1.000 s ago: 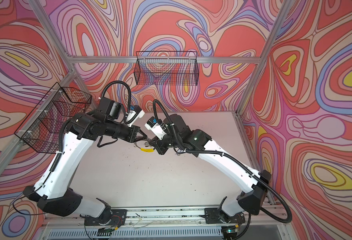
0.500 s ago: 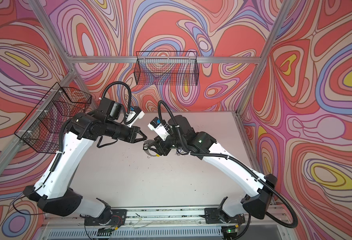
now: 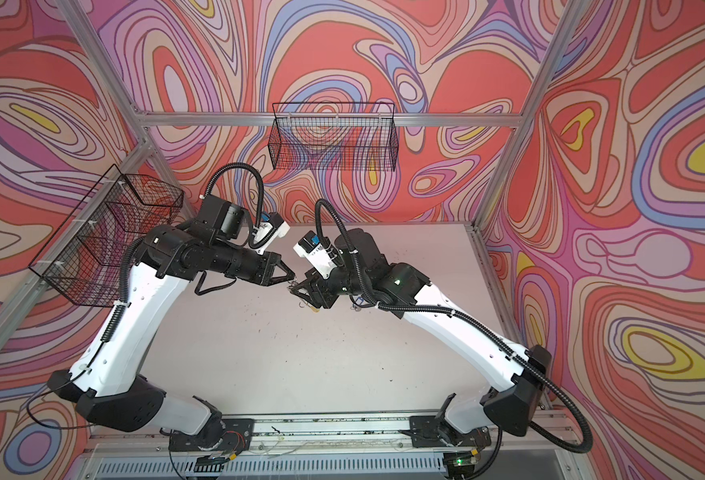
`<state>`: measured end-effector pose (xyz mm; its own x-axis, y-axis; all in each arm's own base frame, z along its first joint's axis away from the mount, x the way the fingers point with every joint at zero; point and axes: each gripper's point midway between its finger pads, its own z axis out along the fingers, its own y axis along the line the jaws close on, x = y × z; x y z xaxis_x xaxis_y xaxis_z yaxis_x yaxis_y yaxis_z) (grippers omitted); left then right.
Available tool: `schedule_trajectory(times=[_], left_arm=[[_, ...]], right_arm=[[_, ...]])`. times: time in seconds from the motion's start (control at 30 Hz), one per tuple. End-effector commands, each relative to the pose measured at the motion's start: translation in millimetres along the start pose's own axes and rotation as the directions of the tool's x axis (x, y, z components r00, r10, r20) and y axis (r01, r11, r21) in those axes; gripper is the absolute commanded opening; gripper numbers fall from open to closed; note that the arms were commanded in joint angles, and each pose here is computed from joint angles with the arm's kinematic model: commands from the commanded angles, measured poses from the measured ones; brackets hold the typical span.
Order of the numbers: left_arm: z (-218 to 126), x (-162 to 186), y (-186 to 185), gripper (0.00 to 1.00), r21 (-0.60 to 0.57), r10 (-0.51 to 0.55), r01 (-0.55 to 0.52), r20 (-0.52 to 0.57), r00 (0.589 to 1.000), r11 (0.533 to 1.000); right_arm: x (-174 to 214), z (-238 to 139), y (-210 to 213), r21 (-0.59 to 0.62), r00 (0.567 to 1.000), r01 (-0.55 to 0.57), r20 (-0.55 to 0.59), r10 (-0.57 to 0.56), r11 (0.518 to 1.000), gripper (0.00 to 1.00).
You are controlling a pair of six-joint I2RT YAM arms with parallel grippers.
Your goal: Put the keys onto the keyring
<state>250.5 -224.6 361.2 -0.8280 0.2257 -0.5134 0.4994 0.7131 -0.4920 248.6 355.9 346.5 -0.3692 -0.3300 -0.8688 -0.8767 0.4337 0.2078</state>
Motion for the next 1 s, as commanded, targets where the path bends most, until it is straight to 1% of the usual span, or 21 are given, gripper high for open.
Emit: schedule_trajectory(times=[0.0, 0.03, 0.1, 0.13, 0.2, 0.27, 0.43, 0.57, 0.77, 0.8, 0.87, 0.9, 0.93, 0.97], left_arm=[[-5.3, 3.7, -6.1, 0.00, 0.021, -0.012, 0.012, -0.006, 1.000, 1.000], [-6.4, 4.3, -6.5, 0.00, 0.021, -0.010, 0.010, -0.005, 1.000, 1.000], [-8.4, 5.0, -5.4, 0.00, 0.012, -0.006, 0.006, 0.000, 1.000, 1.000], [-10.1, 5.5, -5.7, 0.00, 0.008, -0.002, 0.002, 0.004, 1.000, 1.000], [-10.5, 4.9, -7.6, 0.00, 0.018, 0.000, 0.000, 0.009, 1.000, 1.000], [-10.4, 3.5, -11.1, 0.00, 0.038, 0.002, -0.003, 0.014, 1.000, 0.999], [-11.0, 2.8, -12.5, 0.00, 0.046, 0.012, -0.013, 0.023, 1.000, 0.999], [-11.8, 2.8, -14.2, 0.00, 0.055, 0.024, -0.025, 0.030, 0.999, 0.998], [-17.1, 0.1, -10.7, 0.00, 0.026, 0.041, -0.043, 0.065, 0.997, 0.999], [-20.0, -1.3, -8.3, 0.07, 0.007, 0.047, -0.048, 0.081, 0.996, 0.999], [-29.5, -5.6, -1.0, 0.30, -0.050, 0.069, -0.063, 0.131, 0.989, 0.997], [-36.8, -7.3, 4.8, 0.42, -0.102, 0.097, -0.081, 0.166, 0.981, 0.992], [-47.7, -8.3, 11.7, 0.51, -0.167, 0.132, -0.097, 0.210, 0.969, 0.981], [-55.5, -9.0, 20.4, 0.56, -0.232, 0.161, -0.104, 0.242, 0.957, 0.967]], right_arm=[[-13.9, 4.6, -6.9, 0.045, 0.999, 0.003, 0.046, -0.005, 0.999, 0.51], [-13.3, 5.5, -10.4, 0.062, 0.999, 0.000, 0.045, -0.003, 0.998, 0.46], [-11.5, 5.0, -16.4, 0.097, 0.999, 0.003, 0.035, -0.007, 0.995, 0.33], [-9.6, 5.5, -19.1, 0.111, 1.000, 0.005, 0.026, -0.008, 0.994, 0.29], [-7.4, 7.1, -19.7, 0.111, 1.000, 0.005, 0.012, -0.007, 0.994, 0.26], [-5.2, 12.0, -16.0, 0.081, 1.000, -0.001, -0.003, 0.001, 0.997, 0.21], [-4.9, 14.7, -11.5, 0.049, 1.000, -0.017, -0.001, 0.017, 0.999, 0.18], [-7.0, 11.5, -6.5, 0.029, 1.000, -0.022, 0.009, 0.022, 0.999, 0.00], [-9.1, 4.4, -2.6, 0.019, 0.999, -0.044, 0.023, 0.044, 0.999, 0.00], [-10.9, 3.3, -2.8, 0.020, 0.998, -0.059, 0.026, 0.059, 0.998, 0.00], [-16.4, 3.5, -6.3, 0.023, 0.993, -0.114, 0.030, 0.113, 0.993, 0.00], [-20.0, 4.2, -9.3, 0.004, 0.986, -0.163, 0.031, 0.163, 0.987, 0.00], [-23.0, 5.6, -13.0, -0.023, 0.976, -0.216, 0.030, 0.217, 0.976, 0.00], [-24.9, 7.9, -16.5, -0.050, 0.961, -0.275, 0.027, 0.277, 0.960, 0.00]])
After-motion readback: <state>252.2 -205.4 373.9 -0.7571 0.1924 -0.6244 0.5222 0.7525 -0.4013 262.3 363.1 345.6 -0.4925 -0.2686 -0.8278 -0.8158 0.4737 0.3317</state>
